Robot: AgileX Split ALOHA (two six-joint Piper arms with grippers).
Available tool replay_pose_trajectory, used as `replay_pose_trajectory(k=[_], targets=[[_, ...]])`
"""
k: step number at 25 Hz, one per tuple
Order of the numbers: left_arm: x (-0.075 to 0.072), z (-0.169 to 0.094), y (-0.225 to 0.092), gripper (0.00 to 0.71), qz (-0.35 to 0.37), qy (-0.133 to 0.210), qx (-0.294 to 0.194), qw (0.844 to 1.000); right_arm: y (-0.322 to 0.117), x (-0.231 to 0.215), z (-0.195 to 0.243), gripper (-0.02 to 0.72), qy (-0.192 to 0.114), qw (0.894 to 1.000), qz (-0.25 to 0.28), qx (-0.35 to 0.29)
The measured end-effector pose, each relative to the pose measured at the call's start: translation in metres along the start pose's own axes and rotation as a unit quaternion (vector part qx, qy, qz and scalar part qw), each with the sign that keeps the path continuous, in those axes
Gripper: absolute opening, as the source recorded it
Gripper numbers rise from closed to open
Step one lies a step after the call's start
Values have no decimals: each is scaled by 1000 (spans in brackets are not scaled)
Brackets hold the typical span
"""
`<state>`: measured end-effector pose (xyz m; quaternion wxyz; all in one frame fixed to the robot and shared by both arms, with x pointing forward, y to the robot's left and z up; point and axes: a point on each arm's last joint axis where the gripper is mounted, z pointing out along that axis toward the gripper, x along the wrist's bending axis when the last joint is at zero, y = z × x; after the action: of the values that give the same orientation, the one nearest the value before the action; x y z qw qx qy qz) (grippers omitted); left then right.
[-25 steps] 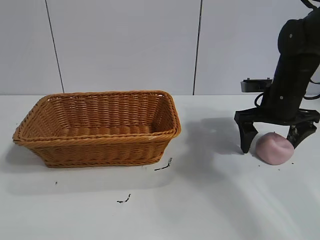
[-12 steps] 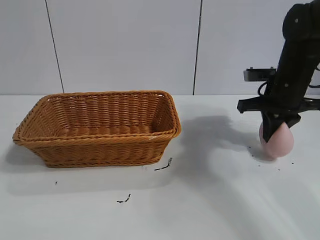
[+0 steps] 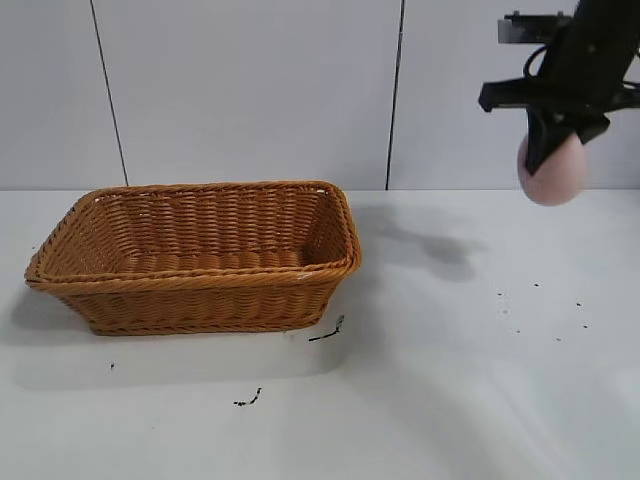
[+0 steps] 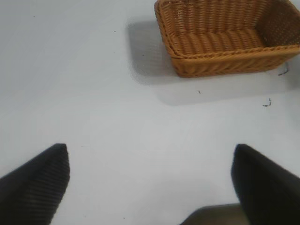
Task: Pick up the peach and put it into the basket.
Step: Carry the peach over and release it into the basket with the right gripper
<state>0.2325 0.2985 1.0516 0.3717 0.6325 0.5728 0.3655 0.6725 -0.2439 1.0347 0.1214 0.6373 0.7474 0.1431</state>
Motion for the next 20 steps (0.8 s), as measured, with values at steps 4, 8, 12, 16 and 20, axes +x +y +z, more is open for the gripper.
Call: replay_pose_trajectory(k=[4,8,12,16,20], targets=[[0,0,0,692,0,0,0,1000,23,31,-21,37,13,998,-33,-44],[0,0,0,692,0,0,0,1000,37,79,-21,37,34,995,-78,-59],[0,0,0,692,0,0,0,1000,41,141,-17,37,62,986,-134,-72],[0,0,0,692,0,0,0,1000,30,201,-8,37,91,975,-186,-80],[0,0,0,692,0,0,0,1000,13,249,25,37,109,966,-224,-74]])
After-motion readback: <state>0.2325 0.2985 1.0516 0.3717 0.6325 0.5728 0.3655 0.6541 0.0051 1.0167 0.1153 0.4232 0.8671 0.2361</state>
